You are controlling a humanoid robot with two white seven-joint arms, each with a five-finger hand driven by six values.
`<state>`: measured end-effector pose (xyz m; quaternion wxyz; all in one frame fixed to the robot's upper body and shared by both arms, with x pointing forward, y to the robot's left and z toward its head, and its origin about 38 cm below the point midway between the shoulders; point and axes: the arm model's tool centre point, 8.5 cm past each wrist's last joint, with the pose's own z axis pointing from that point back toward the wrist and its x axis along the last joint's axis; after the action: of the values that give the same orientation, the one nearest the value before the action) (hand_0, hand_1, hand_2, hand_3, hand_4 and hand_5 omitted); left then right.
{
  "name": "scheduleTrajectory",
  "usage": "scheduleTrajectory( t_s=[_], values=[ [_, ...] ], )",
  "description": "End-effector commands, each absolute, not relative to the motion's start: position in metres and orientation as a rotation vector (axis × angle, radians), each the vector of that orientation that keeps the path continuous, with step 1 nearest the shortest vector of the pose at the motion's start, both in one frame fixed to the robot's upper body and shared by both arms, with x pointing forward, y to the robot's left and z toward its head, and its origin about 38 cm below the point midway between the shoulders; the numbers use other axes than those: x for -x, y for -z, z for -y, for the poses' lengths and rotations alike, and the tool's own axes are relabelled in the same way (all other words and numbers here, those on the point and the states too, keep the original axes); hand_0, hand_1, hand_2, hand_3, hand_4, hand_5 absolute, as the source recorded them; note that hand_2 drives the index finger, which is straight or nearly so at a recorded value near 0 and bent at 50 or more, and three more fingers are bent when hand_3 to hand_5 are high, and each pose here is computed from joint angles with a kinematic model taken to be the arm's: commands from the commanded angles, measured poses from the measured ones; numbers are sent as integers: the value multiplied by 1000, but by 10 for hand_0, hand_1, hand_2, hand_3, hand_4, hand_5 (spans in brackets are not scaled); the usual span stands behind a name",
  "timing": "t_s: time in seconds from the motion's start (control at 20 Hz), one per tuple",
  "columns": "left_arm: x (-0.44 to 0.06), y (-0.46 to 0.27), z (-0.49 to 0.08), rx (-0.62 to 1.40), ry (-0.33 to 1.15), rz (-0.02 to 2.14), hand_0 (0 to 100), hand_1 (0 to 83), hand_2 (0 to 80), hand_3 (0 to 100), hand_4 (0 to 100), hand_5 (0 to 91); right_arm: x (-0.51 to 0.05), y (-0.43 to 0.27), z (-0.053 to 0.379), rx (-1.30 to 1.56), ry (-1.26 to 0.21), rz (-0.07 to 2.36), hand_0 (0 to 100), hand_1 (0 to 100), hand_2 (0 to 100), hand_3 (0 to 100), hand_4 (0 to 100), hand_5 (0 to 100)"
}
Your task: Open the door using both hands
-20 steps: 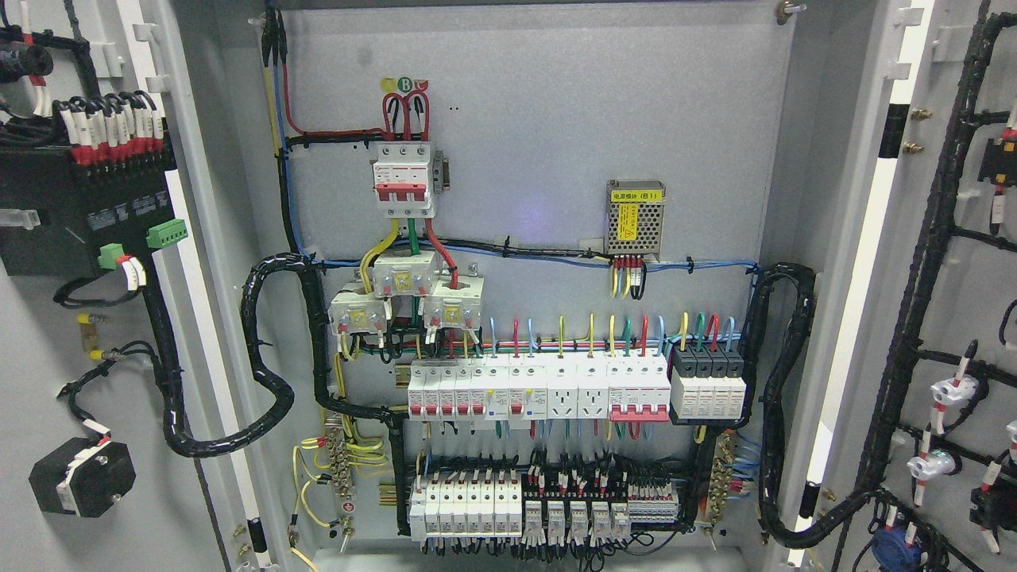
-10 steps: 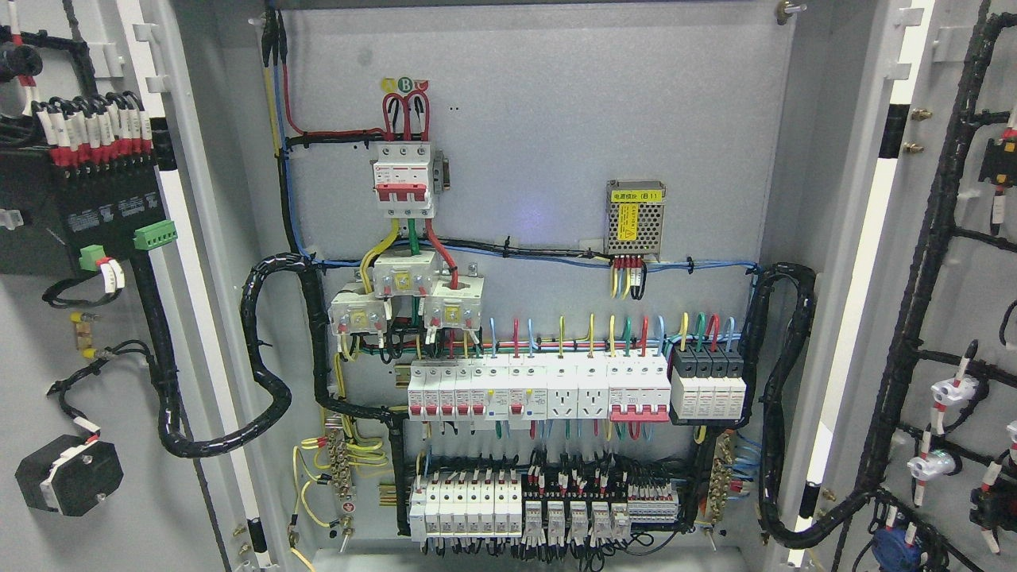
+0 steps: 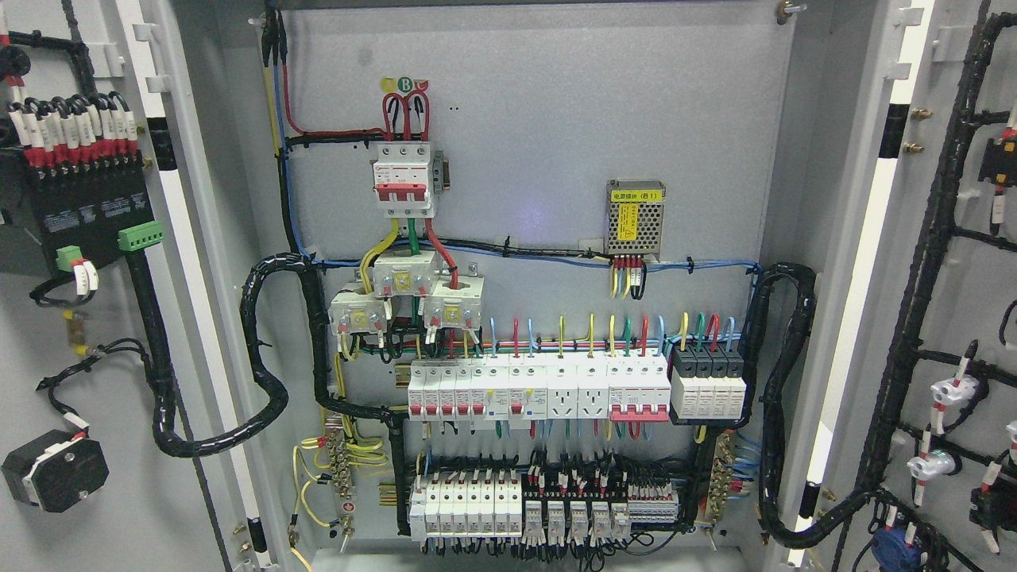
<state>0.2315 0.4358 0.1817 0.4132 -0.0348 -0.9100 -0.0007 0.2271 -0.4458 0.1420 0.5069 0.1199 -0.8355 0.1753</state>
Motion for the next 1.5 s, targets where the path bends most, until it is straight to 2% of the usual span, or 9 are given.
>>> scheduleTrajectory(
  t_s=[0.0, 0.8, 1.45],
  values=[
    [-225, -203, -464, -68, 26, 2500, 0, 0, 0, 0, 33, 0, -225, -145, 446, -287, -462, 2029, 0, 0, 0, 0, 0, 0],
    [-257, -202, -493, -76, -44, 2299, 0, 0, 0, 0, 33, 0, -225, -151, 449, -270, -465, 2062, 0, 0, 0, 0, 0, 0],
    [-288, -195, -526, -112, -103, 2160, 0, 0, 0, 0, 32, 0, -220, -167, 437, -292, -287, 2245, 0, 0, 0, 0, 0, 0]
  ],
)
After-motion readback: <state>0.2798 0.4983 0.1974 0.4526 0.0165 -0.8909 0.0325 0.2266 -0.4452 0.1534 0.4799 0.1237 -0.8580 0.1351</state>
